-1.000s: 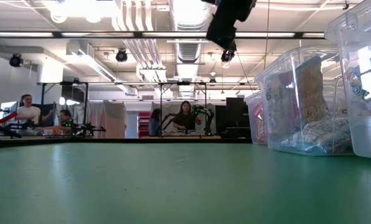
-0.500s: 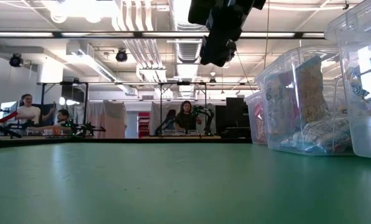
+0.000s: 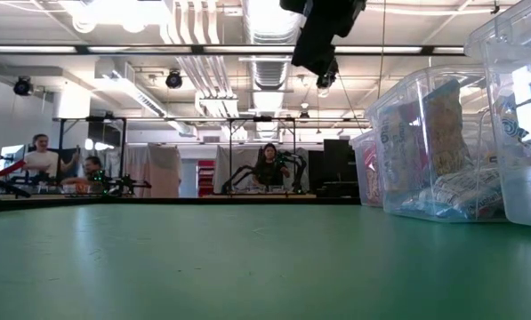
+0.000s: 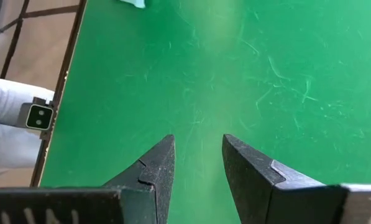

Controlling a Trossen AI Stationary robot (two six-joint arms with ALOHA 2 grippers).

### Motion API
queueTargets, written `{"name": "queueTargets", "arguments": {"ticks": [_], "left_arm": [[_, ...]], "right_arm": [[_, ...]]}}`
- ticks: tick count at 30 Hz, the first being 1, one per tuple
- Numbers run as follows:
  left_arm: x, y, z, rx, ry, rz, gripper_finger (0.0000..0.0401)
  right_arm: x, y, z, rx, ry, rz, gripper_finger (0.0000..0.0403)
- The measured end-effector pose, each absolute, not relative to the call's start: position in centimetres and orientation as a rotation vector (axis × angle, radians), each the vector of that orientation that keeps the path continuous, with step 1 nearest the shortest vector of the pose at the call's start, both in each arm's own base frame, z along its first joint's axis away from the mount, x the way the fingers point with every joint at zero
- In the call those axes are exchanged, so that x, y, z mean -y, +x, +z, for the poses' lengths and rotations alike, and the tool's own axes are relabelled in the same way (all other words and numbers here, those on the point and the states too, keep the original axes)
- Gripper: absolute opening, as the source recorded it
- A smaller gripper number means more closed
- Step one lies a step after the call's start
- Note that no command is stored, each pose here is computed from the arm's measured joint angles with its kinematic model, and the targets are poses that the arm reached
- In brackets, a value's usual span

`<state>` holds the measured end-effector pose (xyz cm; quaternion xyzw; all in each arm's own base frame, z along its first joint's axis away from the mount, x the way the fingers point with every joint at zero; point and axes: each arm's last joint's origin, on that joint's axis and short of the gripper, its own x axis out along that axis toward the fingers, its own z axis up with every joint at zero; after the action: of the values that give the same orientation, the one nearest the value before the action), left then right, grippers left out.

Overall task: Sort Maruchan noodles
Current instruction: Move the right blue noodle pack to the center of the table

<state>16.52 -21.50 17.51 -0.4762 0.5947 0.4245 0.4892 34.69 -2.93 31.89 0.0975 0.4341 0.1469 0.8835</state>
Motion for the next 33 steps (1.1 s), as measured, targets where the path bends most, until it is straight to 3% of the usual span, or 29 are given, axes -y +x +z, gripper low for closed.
{"name": "queueTargets", "arguments": {"ticks": [18, 33], "left_arm": [[11.5, 22.9, 15.9, -1.163, -0.885, 1.009, 0.0129], [1.2, 29.2, 16.4, -0.978, -0.706, 0.702, 0.0129]], "right_arm": [[3.1, 34.6, 32.3, -0.881, 0.171, 0.274, 0.0123], [4.4, 35.1, 32.5, -0.861, -0.037, -0.111, 0.0123]]}}
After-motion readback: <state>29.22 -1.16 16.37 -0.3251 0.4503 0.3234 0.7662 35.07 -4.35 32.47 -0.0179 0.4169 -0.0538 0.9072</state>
